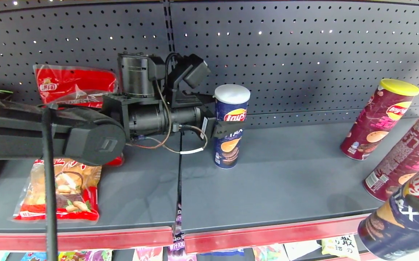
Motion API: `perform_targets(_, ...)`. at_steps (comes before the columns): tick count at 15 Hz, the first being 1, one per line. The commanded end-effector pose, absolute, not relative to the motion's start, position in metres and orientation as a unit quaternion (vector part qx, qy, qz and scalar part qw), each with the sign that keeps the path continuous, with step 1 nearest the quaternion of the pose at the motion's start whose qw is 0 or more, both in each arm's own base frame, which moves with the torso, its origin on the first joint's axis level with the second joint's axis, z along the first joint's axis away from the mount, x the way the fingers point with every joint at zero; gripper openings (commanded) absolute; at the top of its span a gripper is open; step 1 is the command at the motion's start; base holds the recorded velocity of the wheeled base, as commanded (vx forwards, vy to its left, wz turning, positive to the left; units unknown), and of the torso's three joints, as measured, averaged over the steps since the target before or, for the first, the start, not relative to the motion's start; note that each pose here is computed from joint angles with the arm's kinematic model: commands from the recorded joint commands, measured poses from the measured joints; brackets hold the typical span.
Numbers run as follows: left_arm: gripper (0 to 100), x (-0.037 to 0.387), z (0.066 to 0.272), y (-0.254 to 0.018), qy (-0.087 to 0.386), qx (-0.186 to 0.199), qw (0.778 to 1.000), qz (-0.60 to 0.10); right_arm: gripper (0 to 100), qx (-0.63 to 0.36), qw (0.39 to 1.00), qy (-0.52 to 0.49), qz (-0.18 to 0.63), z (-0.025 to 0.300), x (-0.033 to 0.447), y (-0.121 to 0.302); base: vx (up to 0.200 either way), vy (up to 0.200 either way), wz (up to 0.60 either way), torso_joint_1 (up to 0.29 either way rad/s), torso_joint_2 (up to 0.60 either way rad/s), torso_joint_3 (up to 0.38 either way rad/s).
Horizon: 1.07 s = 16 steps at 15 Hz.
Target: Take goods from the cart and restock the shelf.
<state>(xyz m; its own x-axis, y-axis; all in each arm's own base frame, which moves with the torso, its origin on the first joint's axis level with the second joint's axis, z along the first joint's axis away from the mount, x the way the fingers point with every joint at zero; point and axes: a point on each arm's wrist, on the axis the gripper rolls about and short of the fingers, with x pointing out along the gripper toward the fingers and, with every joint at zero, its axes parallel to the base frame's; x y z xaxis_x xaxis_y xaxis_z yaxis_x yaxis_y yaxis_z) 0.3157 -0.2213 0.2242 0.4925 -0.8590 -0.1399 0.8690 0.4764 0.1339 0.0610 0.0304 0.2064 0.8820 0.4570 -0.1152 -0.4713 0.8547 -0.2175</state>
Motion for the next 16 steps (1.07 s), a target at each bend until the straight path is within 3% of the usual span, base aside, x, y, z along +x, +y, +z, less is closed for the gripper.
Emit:
perform_targets(1,100,0.32,0.219,-0.228,0.028,0.097,0.856,-0.507,0,-0.121,0.962,0.029,0.241,0.206,0.061,0.03,0.0,0.0,0.0,0.0,0.0,0.0)
perform_targets(6,100,0.329,0.214,-0.234,0.019,0.113,0.854,-0.507,0,-0.121,0.962,0.029,0.241,0.206,0.061,0.03,0.0,0.0,0.0,0.0,0.0,0.0)
perform_targets(7,0,0.328,0.213,-0.236,0.022,0.113,0.853,-0.509,0,-0.12,0.963,0.029,0.241,0.206,0.061,0.03,0.0,0.0,0.0,0.0,0.0,0.0)
perform_targets(12,0,0.321,0.214,-0.238,0.02,0.114,0.847,-0.518,0,-0.12,0.963,0.029,0.241,0.206,0.061,0.03,0.0,0.0,0.0,0.0,0.0,0.0)
perform_targets(16,0,0.285,0.221,-0.211,0.033,0.109,0.839,-0.531,0,-0.12,0.963,0.027,0.241,0.207,0.06,0.03,0.0,0.0,0.0,0.0,0.0,0.0)
